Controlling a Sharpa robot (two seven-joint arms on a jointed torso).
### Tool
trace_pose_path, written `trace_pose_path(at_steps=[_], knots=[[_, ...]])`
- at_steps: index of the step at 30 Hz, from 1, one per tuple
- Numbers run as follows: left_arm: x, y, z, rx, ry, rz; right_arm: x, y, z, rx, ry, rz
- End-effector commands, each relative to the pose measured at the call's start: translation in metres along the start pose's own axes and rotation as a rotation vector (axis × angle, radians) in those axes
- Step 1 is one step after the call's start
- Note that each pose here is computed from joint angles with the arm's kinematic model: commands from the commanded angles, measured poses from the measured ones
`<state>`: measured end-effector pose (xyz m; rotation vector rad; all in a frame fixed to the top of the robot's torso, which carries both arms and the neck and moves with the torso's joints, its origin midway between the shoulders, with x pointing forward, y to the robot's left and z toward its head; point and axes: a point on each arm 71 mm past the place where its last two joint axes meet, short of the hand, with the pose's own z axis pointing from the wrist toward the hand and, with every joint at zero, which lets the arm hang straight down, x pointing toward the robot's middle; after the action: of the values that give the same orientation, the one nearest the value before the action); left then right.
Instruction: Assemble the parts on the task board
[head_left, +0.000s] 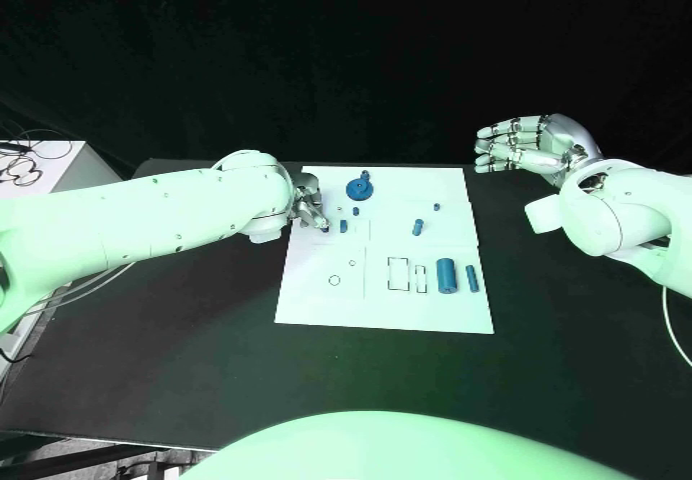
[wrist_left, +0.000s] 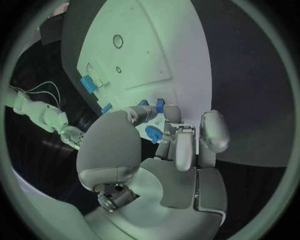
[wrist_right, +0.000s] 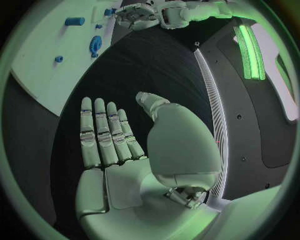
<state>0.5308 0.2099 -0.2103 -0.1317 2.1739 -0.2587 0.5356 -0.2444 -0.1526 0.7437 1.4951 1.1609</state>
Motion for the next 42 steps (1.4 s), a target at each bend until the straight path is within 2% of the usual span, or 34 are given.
trace_pose_path(at_steps=[1,20,26,42], knots=[[0.0059,-0.0014,0.0011,0.011,0.041,0.025,0.000,0.001,0.000,-0.013,0.004,0.000],[0.0086,-0.0087,0.0083,0.000,0.108,0.024,0.002,0.002,0.001,-0.014,0.007,0.001],[0.0070,-0.0085,0.0104,-0.008,0.102,0.018,0.002,0.002,0.001,-0.014,0.007,0.001],[-0.0002,-0.0012,0.0161,-0.040,0.058,-0.005,0.001,0.001,0.000,-0.014,0.006,0.001]])
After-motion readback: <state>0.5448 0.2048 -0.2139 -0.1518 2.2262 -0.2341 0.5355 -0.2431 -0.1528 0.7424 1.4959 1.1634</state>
